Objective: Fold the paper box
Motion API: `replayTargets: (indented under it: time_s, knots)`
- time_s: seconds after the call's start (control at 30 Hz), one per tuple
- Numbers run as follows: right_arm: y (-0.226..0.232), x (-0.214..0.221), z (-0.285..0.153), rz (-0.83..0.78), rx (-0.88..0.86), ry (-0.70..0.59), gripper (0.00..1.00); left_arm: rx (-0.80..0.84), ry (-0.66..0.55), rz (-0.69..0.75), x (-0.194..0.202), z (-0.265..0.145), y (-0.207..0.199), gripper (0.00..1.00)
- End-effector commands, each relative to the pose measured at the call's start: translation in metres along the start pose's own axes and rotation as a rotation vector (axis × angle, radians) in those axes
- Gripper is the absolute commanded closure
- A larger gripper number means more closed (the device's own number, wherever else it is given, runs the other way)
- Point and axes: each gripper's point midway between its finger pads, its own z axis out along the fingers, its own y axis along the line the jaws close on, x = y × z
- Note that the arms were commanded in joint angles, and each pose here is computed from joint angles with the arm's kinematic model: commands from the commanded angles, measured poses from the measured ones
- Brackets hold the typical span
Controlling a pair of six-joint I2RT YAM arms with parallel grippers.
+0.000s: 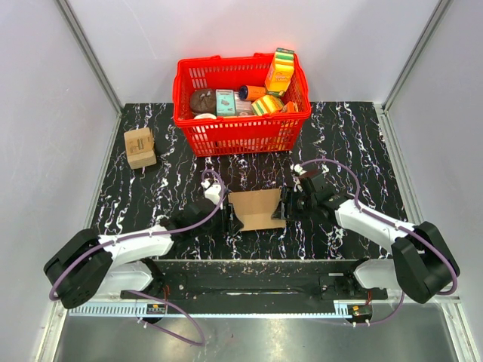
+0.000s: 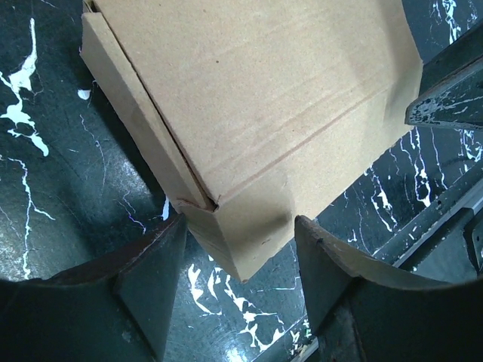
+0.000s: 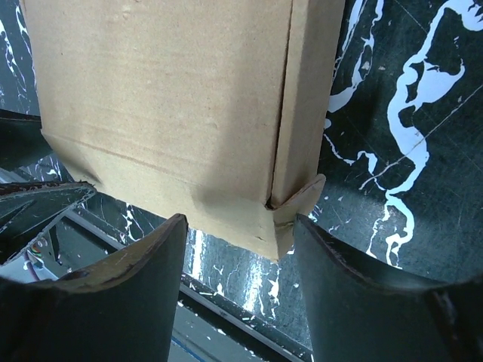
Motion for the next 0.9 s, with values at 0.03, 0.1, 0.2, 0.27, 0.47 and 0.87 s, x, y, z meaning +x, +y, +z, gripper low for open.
replayTargets:
  time_s: [0.03,0.1,0.2,0.27,0.47,0.87]
  knots:
    - [-0.001,-0.008,-0.004,-0.043,0.018,-0.051,0.34,0.040,-0.049,0.029,-0.018,0.004,-0.014,0.37]
    - [-0.003,-0.010,-0.007,-0.048,0.029,-0.059,0.34,0.037,-0.048,0.030,-0.018,0.004,-0.013,0.37]
    - [-0.002,-0.012,-0.011,-0.056,0.033,-0.076,0.34,0.032,-0.046,0.033,-0.017,0.005,-0.012,0.37]
    - [0.000,-0.013,-0.012,-0.057,0.028,-0.076,0.35,0.029,-0.045,0.033,-0.017,0.005,-0.012,0.37]
    - [0.004,-0.006,-0.010,-0.059,-0.001,-0.039,0.40,0.030,-0.049,0.033,-0.018,0.005,-0.012,0.37]
    - [0.006,0.008,0.000,-0.047,-0.050,0.032,0.41,0.043,-0.049,0.027,-0.019,0.006,-0.015,0.37]
